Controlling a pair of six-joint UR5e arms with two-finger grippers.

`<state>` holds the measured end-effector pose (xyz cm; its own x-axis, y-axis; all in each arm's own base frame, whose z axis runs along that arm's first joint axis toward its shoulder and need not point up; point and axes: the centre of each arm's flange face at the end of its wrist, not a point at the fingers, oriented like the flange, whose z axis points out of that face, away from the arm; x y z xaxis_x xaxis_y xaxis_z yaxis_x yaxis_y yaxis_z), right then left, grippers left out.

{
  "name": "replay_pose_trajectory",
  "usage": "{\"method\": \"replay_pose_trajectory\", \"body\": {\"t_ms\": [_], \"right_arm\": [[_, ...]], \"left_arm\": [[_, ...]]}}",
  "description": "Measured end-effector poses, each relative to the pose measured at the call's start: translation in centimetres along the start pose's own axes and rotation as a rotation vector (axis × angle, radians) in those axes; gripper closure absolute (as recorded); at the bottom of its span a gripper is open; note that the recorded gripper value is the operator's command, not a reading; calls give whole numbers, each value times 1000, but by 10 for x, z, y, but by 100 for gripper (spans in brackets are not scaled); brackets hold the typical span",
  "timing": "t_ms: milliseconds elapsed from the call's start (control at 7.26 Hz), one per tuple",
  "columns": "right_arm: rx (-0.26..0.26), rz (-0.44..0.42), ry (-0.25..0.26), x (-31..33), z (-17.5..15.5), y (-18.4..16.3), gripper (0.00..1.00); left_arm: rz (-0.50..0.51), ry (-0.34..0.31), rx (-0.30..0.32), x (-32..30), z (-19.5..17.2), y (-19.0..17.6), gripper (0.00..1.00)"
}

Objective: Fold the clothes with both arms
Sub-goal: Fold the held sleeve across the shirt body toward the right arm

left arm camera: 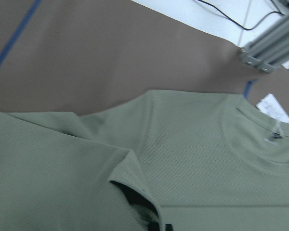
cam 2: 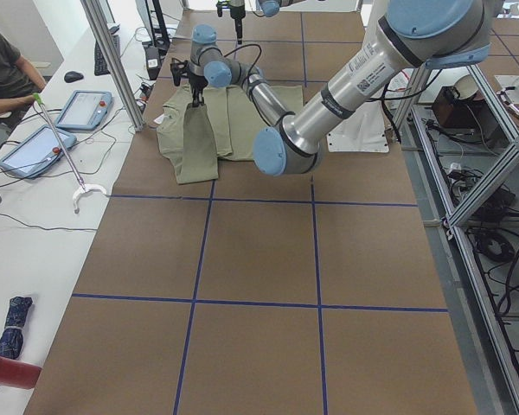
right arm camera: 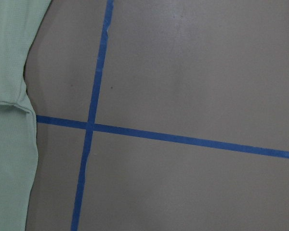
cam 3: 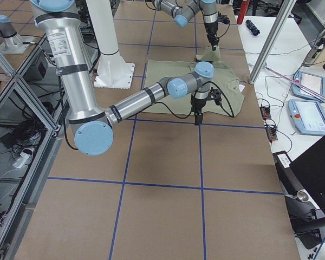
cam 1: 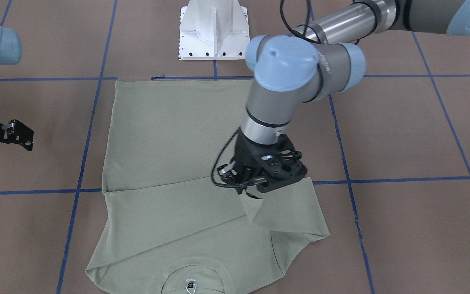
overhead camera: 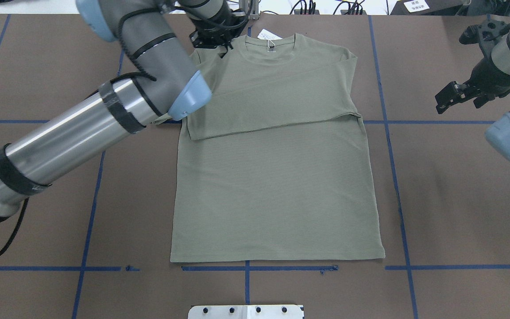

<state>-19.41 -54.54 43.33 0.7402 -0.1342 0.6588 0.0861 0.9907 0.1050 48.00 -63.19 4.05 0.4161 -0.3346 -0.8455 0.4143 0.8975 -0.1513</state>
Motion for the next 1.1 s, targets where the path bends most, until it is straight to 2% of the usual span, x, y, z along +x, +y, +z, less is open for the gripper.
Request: {"method": "replay_pose_trajectory", "body": {"t_ms": [276,413,689,965,1102], "right_arm": [[-1,5,0,5,3,3,0],[-4,6,1,7,4,4,0],[-7,11,-1,9,5,5,0],[-8,12,-8,7,4,5,0],[-6,12,-10,6,3,4,0]], "left_arm": [[-44,52,-75,70,9,68,100],[-60,63,-85,79,32,84,100],[-78,74,-61,85,73,108,100],[-91,111,-48,114,90,159,0],[-66,163,-39,125,94,180,0]]}}
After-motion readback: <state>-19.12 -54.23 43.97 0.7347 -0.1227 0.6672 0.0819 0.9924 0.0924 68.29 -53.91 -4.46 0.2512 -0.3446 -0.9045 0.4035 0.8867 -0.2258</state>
